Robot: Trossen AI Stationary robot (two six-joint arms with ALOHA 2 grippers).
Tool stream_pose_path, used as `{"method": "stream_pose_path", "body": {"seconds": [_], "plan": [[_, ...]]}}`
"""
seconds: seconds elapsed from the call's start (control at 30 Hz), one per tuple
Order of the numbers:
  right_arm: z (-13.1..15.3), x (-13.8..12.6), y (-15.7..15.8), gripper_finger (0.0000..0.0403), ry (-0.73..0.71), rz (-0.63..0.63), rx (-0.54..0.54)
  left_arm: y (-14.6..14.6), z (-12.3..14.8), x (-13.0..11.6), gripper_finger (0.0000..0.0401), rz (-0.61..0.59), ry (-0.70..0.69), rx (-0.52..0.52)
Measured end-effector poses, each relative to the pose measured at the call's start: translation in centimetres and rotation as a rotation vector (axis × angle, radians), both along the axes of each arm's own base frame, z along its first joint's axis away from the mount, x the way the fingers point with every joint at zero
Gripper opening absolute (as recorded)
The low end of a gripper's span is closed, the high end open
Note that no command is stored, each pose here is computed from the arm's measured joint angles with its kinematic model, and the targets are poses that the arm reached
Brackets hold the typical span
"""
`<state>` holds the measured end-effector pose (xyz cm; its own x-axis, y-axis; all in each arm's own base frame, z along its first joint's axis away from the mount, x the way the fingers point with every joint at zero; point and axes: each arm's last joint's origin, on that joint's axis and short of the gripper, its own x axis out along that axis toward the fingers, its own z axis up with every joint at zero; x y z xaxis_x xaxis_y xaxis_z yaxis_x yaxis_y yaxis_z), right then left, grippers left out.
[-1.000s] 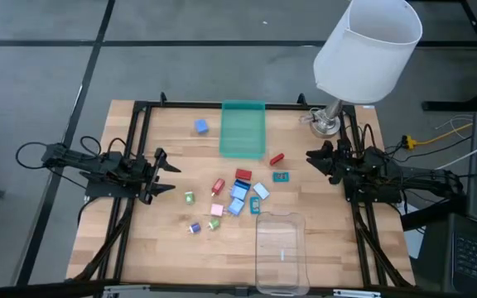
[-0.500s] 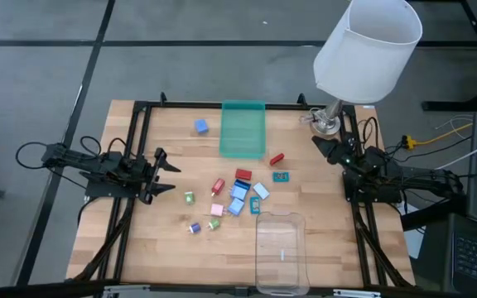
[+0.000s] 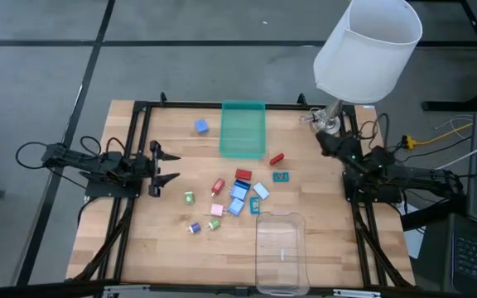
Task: Pick & Place Office items
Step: Put the red charger adapter into the green bin
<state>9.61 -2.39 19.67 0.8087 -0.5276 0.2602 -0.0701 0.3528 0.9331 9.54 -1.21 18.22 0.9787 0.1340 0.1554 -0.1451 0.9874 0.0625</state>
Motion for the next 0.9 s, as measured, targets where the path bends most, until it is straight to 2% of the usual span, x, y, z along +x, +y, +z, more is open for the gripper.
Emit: {"method": "stream_pose_path", "body": {"seconds": [0.03,0.1,0.2,0.3,0.43,0.53,0.6,0.67,0.73,0.9], "plan": [[0.3,-0.1,0.0,0.0201,-0.034,-0.012,-0.004,0.1,0.0,0.0,0.0251,0.033,-0.001,0.000],[1.1,-0.4,0.0,0.0201,-0.094,-0.034,-0.020,0.3,0.4,-0.1,0.0251,0.081,-0.057,-0.107],[3.1,-0.8,0.0,0.0201,-0.135,-0.066,-0.055,0.8,1.7,-0.7,0.0251,0.186,-0.246,-0.356],[5.5,-0.3,-0.1,0.0201,-0.100,-0.074,-0.110,1.2,3.0,-1.4,0.0251,0.238,-0.416,-0.463],[9.1,1.9,-0.1,0.0201,-0.011,-0.019,-0.226,1.4,4.0,-2.0,0.0251,0.205,-0.555,-0.557],[11.1,4.3,-0.2,0.0201,0.100,-0.008,-0.329,1.4,4.4,-2.3,0.0251,0.117,-0.647,-0.719],[12.0,5.7,-0.4,0.0201,0.192,-0.048,-0.416,1.5,4.6,-2.4,0.0251,0.086,-0.680,-0.806],[12.8,6.9,-0.7,0.0201,0.296,-0.124,-0.529,1.5,4.8,-2.5,0.0251,0.081,-0.693,-0.833],[13.5,7.8,-0.9,0.0201,0.380,-0.196,-0.603,1.5,5.0,-2.6,0.0251,0.110,-0.690,-0.800],[15.3,8.9,-1.4,0.0201,0.410,-0.270,-0.627,1.9,5.9,-3.1,0.0251,0.210,-0.741,-0.868]]}}
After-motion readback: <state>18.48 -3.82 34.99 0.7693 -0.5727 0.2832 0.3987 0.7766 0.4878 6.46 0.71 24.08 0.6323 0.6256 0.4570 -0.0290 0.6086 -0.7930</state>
